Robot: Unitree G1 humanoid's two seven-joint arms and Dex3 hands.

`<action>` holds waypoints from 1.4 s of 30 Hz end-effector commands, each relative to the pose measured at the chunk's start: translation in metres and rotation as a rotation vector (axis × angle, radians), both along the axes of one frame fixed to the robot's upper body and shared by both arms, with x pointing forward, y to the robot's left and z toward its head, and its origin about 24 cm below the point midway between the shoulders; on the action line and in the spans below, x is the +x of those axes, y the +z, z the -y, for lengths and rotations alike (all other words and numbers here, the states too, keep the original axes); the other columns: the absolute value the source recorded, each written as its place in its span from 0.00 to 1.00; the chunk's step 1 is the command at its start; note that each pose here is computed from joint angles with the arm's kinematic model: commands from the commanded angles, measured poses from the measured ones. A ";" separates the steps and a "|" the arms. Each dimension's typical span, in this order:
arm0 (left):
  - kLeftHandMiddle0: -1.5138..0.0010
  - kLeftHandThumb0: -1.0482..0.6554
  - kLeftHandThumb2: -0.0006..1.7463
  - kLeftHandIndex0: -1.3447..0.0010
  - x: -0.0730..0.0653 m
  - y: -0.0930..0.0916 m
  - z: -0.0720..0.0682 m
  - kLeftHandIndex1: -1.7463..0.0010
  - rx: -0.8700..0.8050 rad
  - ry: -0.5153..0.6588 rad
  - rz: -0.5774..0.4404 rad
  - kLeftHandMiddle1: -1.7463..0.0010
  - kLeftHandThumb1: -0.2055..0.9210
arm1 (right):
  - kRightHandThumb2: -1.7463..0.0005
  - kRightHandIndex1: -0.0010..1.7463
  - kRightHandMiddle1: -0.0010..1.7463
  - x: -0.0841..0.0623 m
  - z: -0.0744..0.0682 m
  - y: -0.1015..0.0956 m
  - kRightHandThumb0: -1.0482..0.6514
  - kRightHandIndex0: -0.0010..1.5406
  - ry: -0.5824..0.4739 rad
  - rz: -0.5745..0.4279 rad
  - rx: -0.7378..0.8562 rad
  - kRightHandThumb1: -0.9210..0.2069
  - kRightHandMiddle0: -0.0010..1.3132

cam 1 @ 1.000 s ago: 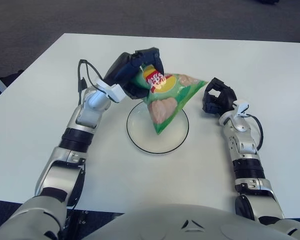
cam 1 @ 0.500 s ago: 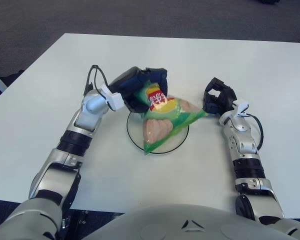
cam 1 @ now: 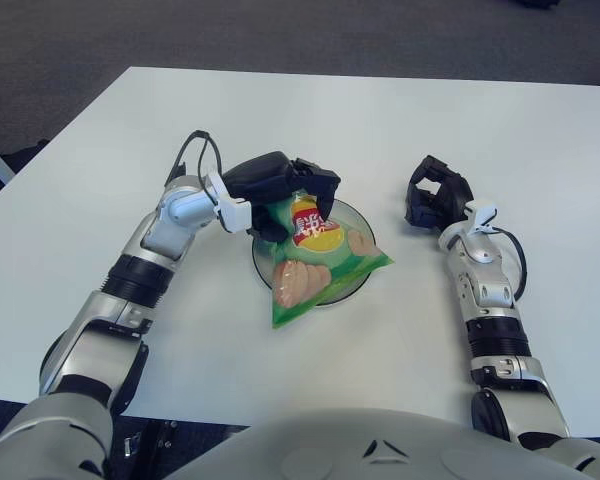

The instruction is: Put the snack into the plate.

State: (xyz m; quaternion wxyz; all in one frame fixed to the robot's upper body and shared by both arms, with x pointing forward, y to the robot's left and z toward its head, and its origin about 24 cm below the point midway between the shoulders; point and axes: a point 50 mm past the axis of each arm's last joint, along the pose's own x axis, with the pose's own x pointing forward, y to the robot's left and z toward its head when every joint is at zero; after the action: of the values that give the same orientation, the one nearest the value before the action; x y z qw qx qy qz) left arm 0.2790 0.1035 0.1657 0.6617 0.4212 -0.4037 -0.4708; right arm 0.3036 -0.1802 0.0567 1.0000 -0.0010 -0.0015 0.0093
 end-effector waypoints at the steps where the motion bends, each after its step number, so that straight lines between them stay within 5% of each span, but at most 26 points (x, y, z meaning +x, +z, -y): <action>1: 0.42 0.62 0.95 0.53 0.001 -0.009 0.001 0.00 0.113 -0.006 0.023 0.05 0.17 | 0.23 1.00 1.00 -0.021 0.009 -0.044 0.33 0.79 -0.027 -0.200 0.000 0.55 0.48; 14: 0.43 0.62 0.96 0.53 0.002 -0.021 0.005 0.00 0.249 -0.035 0.067 0.03 0.17 | 0.23 1.00 1.00 -0.022 0.008 -0.044 0.33 0.78 -0.033 -0.192 0.014 0.55 0.48; 17: 0.36 0.62 0.91 0.49 0.003 -0.022 0.006 0.00 0.309 -0.017 0.077 0.20 0.17 | 0.23 1.00 1.00 -0.021 0.008 -0.044 0.33 0.78 -0.034 -0.193 0.014 0.55 0.48; 23: 0.56 0.61 0.73 0.73 0.003 -0.022 0.008 0.00 0.368 0.009 0.100 0.06 0.47 | 0.23 1.00 1.00 -0.021 0.008 -0.044 0.33 0.78 -0.031 -0.196 0.020 0.56 0.48; 29: 0.73 0.61 0.47 0.86 0.002 -0.022 0.009 0.04 0.386 0.013 0.102 0.05 0.79 | 0.23 1.00 1.00 -0.021 0.008 -0.044 0.33 0.79 -0.031 -0.195 0.018 0.56 0.48; 31: 0.83 0.54 0.57 0.93 0.002 -0.021 0.010 0.11 0.398 0.005 0.110 0.14 0.62 | 0.23 1.00 1.00 -0.021 0.007 -0.044 0.33 0.79 -0.032 -0.195 0.015 0.56 0.48; 33: 0.93 0.40 0.59 0.97 0.002 -0.021 0.010 0.28 0.422 -0.010 0.130 0.35 0.55 | 0.23 1.00 1.00 -0.021 0.007 -0.044 0.33 0.79 -0.032 -0.195 0.014 0.56 0.48; 42: 1.00 0.16 0.44 1.00 0.004 -0.018 0.005 0.78 0.448 -0.035 0.135 0.93 0.64 | 0.23 1.00 1.00 -0.021 0.005 -0.043 0.33 0.80 -0.030 -0.193 0.008 0.56 0.49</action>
State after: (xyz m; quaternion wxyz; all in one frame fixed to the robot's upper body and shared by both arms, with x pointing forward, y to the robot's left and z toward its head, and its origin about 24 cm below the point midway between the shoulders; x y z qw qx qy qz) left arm 0.2815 0.0951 0.1546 0.5306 0.5687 -0.3637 -0.5125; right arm 0.3032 -0.1807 0.0561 1.0000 -0.0006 -0.0003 0.0088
